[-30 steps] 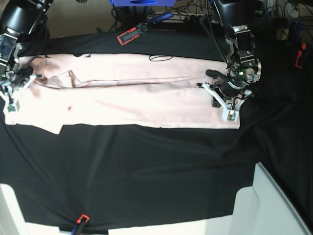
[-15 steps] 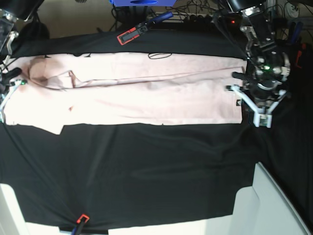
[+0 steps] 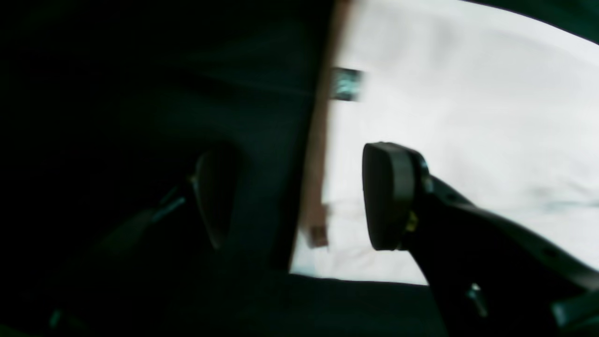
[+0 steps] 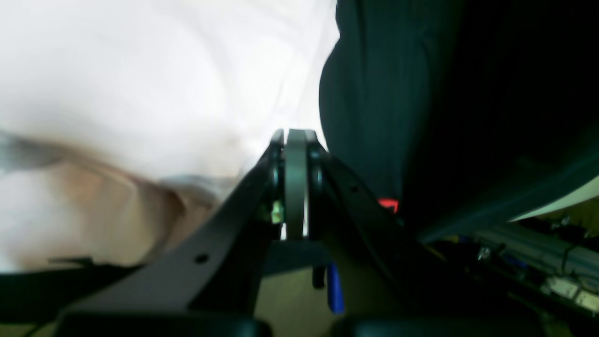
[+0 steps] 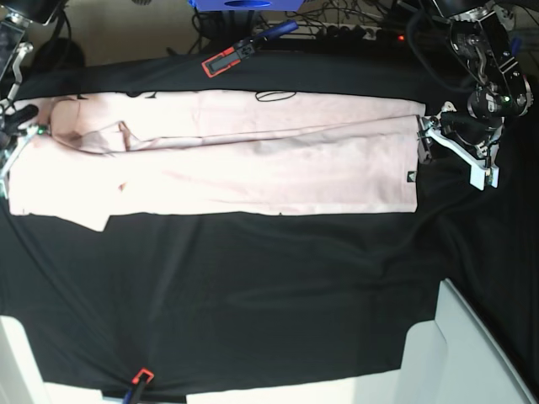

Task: Fold the T-shirt properly
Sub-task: 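Grip the strip end with the left gripper, right gripper holding the other end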

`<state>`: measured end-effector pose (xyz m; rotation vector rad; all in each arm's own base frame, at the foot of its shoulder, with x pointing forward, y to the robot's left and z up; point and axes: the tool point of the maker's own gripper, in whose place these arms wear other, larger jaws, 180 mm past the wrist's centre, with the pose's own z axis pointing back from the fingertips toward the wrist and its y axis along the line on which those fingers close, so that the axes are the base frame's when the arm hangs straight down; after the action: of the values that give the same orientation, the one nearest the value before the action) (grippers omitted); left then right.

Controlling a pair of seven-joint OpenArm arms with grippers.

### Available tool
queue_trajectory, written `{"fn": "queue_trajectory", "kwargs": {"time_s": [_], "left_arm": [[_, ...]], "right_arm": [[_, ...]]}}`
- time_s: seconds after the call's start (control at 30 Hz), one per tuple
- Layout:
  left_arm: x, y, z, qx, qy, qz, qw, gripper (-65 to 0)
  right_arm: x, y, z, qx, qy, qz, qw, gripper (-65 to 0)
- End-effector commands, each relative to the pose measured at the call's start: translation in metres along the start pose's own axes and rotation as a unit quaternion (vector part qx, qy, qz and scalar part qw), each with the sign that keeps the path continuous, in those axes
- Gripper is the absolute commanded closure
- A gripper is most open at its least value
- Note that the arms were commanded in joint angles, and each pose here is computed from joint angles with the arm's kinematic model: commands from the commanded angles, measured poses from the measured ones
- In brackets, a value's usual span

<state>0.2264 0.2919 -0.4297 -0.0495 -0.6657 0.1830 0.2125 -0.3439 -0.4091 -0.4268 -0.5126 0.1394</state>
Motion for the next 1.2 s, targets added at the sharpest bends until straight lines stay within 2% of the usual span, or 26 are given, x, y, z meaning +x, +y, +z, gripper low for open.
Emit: {"fn": "queue_trajectory", "kwargs": {"time_s": [0.0, 0.13, 0.27, 0.4, 0.57, 0.83, 0.97, 1.03, 1.1, 1.17], "left_arm": [[0.009, 0.009, 0.001, 0.003, -0.014, 0.005, 1.000, -42.7], [0.004, 0.009, -0.005, -0.010, -0.010, 0.028, 1.000, -42.7], [0.008, 0.010, -0.006, -0.010, -0.035, 0.030, 0.999, -42.7], [-0.015, 0.013, -0.019, -0.013, -0.007, 0.055, 0.998, -42.7], [-0.020, 0.010, -0.026, -0.018, 0.002, 0.067, 0.998, -42.7], [-0.024, -0.025, -0.037, -0.057, 0.020, 0.032, 0.998, -42.0], [-0.020, -0.039, -0.041, -0.071, -0.004, 0.023, 0.997, -41.8], [-0.025, -0.042, -0.044, -0.075, 0.000, 0.023, 0.997, -41.5], [-0.030, -0.041, -0.046, -0.074, 0.007, 0.028, 0.997, -38.6], [-0.035, -0.039, -0.048, -0.073, 0.013, 0.034, 0.997, -29.2]], "right_arm": [[0.009, -0.009, 0.004, -0.012, -0.016, 0.004, 0.9998, 0.0], [0.006, -0.007, 0.003, -0.009, -0.013, 0.004, 0.9999, 0.0], [0.001, -0.006, 0.003, -0.007, -0.008, 0.006, 0.9999, 0.0], [0.001, -0.006, 0.004, -0.008, -0.009, 0.008, 0.9999, 0.0], [0.000, 0.001, 0.004, -0.001, -0.008, 0.001, 1.0000, 0.0], [0.000, 0.002, 0.004, -0.001, -0.009, 0.001, 1.0000, 0.0], [0.000, 0.002, 0.004, -0.001, -0.009, 0.001, 1.0000, 0.0], [0.000, 0.005, 0.004, 0.007, -0.008, 0.007, 0.9999, 0.0], [0.000, 0.010, 0.004, 0.022, -0.008, 0.021, 0.9995, 0.0], [-0.002, 0.014, 0.005, 0.036, -0.007, 0.032, 0.9988, 0.0]]}}
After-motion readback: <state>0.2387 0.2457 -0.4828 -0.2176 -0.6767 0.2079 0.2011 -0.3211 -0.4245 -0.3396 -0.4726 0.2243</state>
